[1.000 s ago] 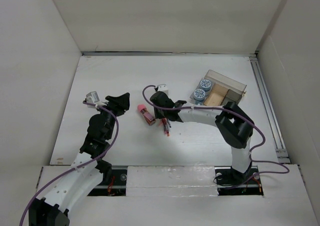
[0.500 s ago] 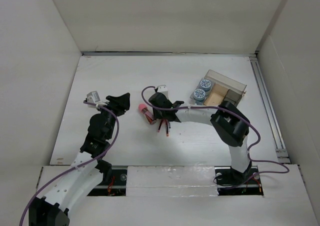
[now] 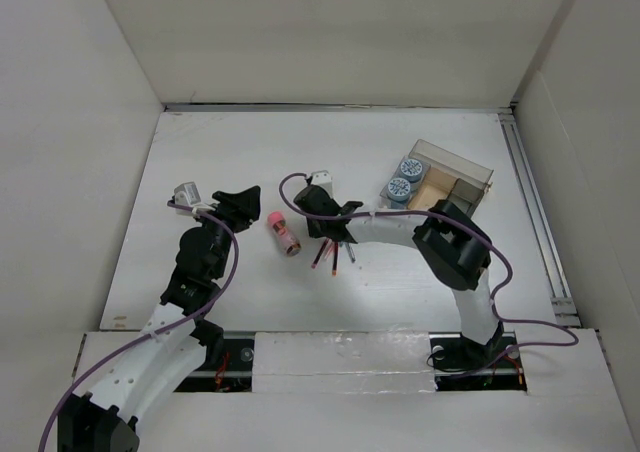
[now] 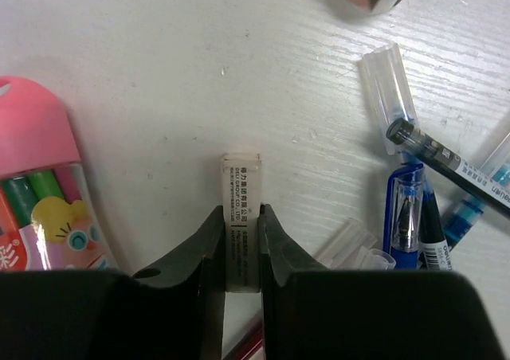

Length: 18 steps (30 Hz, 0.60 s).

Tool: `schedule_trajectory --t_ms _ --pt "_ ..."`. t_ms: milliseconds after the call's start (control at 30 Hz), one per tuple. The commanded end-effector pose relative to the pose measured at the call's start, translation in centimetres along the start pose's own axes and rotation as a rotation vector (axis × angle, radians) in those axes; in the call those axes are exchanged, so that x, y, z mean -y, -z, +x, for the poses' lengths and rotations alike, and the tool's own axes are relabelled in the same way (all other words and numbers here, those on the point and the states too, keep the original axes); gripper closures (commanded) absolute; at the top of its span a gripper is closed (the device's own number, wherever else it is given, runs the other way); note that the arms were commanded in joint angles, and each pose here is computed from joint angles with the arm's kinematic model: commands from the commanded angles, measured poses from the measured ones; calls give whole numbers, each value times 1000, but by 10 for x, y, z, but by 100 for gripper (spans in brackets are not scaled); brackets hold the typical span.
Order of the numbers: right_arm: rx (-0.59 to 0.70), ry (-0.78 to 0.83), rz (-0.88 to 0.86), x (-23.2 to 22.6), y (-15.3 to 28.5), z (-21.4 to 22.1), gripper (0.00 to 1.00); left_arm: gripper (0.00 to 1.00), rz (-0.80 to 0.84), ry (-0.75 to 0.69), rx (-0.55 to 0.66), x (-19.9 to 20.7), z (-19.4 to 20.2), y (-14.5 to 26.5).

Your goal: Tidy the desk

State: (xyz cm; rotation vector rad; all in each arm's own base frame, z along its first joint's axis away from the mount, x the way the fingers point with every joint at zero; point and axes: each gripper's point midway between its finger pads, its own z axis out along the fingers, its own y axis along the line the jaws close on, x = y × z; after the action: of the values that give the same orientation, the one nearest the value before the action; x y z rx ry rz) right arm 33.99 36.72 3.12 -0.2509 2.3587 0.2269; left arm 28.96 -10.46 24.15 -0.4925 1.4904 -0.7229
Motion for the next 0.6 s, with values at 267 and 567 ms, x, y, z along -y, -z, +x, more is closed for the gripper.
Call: schedule_trajectory --t_ms 267,567 --pt "348 -267 -75 20 81 -124 100 47 48 12 22 13 -7 -3" --pt "506 -665 250 223 118 -131 100 47 94 29 11 22 -7 2"
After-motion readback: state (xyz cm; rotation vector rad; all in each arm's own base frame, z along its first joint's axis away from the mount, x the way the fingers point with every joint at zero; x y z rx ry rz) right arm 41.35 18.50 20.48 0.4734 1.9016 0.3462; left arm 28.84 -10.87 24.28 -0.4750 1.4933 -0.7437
